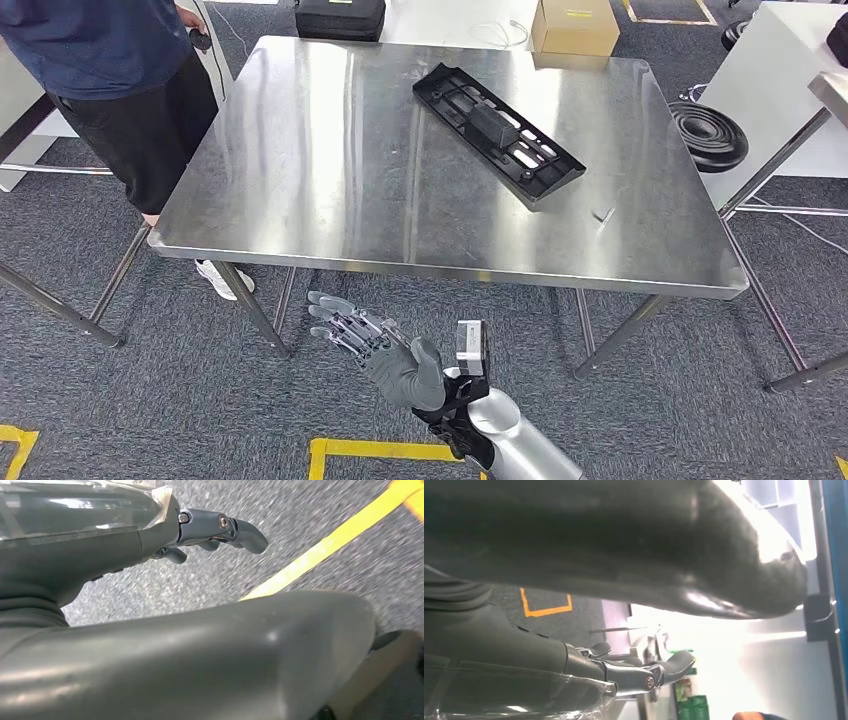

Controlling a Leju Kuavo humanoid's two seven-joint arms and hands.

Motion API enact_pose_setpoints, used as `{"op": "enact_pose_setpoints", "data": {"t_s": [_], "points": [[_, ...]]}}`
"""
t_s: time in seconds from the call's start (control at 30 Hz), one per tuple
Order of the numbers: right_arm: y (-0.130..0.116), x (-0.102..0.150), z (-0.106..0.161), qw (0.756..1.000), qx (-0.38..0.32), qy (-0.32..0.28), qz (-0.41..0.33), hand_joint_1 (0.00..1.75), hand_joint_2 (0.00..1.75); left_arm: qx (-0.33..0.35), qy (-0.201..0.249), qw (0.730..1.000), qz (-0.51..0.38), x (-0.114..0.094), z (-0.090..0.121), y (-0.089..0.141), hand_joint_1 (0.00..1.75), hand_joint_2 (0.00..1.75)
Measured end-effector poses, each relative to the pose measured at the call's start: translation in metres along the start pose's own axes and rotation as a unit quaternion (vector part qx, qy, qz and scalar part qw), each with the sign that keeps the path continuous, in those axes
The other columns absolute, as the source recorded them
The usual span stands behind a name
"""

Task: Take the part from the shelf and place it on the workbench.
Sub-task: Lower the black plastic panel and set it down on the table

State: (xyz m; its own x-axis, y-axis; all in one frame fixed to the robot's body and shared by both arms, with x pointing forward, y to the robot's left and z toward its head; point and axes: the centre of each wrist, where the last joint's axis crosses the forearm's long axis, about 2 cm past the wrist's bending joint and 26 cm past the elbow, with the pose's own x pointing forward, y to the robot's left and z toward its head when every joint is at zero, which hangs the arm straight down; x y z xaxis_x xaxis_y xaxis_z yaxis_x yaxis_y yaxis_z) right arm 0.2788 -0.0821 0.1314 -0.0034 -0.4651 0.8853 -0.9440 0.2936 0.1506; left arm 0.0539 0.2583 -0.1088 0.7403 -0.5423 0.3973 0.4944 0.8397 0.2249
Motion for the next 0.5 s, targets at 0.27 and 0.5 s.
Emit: {"op": "enact_pose_setpoints", "data": {"t_s": [0.27, 0.5], "points": [[-0.0017, -0.0007, -0.0034, 1.000, -0.004, 0.002, 0.002, 0.00, 0.00, -0.001, 0.000, 1.000, 0.001, 0.0004, 0.0003, -0.0018, 0.00, 0.00], [-0.0018, -0.0049, -0.0017, 1.000, -0.010, 0.010, -0.001, 0.00, 0.00, -0.001, 0.003, 1.000, 0.000, -0.0016, 0.0009, -0.0021, 0.00, 0.00]]}}
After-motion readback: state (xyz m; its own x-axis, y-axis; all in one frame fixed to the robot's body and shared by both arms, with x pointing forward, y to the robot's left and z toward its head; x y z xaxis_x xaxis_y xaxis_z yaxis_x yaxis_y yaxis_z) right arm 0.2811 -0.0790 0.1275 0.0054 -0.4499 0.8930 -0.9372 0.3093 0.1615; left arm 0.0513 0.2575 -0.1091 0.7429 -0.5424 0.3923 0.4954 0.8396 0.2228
